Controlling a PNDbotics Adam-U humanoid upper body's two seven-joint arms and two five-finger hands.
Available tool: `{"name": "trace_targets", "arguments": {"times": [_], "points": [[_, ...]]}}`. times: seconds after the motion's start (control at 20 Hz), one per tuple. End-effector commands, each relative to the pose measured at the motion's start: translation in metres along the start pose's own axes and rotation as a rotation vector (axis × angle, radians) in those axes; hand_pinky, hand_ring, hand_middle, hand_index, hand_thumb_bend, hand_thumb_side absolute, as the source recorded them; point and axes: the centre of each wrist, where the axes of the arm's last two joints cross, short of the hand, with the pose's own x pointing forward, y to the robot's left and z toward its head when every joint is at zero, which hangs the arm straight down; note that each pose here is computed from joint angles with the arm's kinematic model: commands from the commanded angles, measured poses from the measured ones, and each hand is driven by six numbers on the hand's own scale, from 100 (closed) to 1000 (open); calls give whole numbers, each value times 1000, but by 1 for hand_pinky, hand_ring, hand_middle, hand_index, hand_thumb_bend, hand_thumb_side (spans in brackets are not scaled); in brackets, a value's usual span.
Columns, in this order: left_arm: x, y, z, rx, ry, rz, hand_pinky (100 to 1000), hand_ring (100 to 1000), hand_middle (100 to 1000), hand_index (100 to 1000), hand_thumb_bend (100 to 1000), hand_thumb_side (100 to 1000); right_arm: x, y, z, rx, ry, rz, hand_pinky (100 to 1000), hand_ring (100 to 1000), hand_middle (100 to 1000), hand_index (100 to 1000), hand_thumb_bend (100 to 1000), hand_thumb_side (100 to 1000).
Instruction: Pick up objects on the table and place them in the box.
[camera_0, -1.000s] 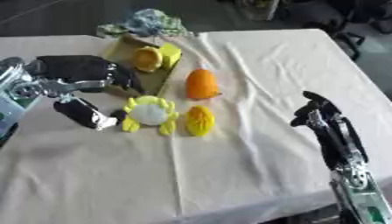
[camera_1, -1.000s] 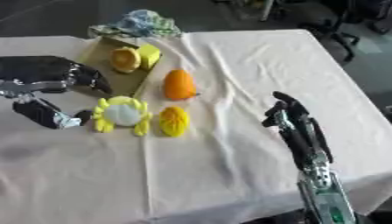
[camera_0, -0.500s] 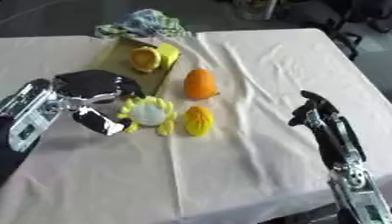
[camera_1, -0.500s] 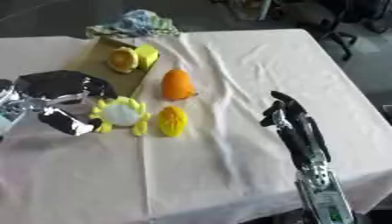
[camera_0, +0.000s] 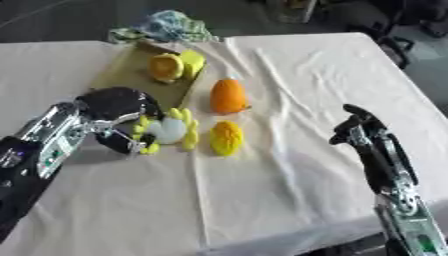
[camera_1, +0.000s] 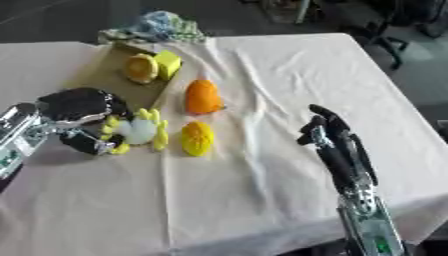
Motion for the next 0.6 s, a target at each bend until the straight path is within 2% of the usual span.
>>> {"name": "trace_targets", "arguments": {"times": [0.05, 0.15, 0.3, 0.35, 0.5, 0.6], "points": [[-8, 9, 5, 94, 40, 2, 453, 297, 328, 615, 100, 171, 4, -4, -3, 3, -16, 13, 555, 497, 503, 848, 100, 598], [-10, 14, 7, 167, 66, 20, 404, 244, 254, 554, 100, 173, 4, -4, -3, 1, -16, 13, 555, 497, 503, 848, 100, 598], [-10, 18, 10, 229, 88, 38, 401, 240, 249, 549, 100, 173, 4, -4, -3, 0, -16, 12, 555, 497, 503, 848, 100, 598], [-13, 25, 12, 281, 110, 53, 385, 211, 213, 515, 100, 187, 4, -4, -3, -1, -16, 12, 555, 498, 503, 848, 100, 600], [-18, 45, 18, 376, 168, 86, 398, 214, 217, 522, 100, 196, 4, -4, -2, -1, -14, 11, 556, 497, 503, 847, 100, 601], [-23, 52, 16, 395, 213, 118, 411, 219, 222, 529, 100, 205, 3, -4, -2, 1, -12, 9, 556, 498, 503, 847, 100, 601]]}}
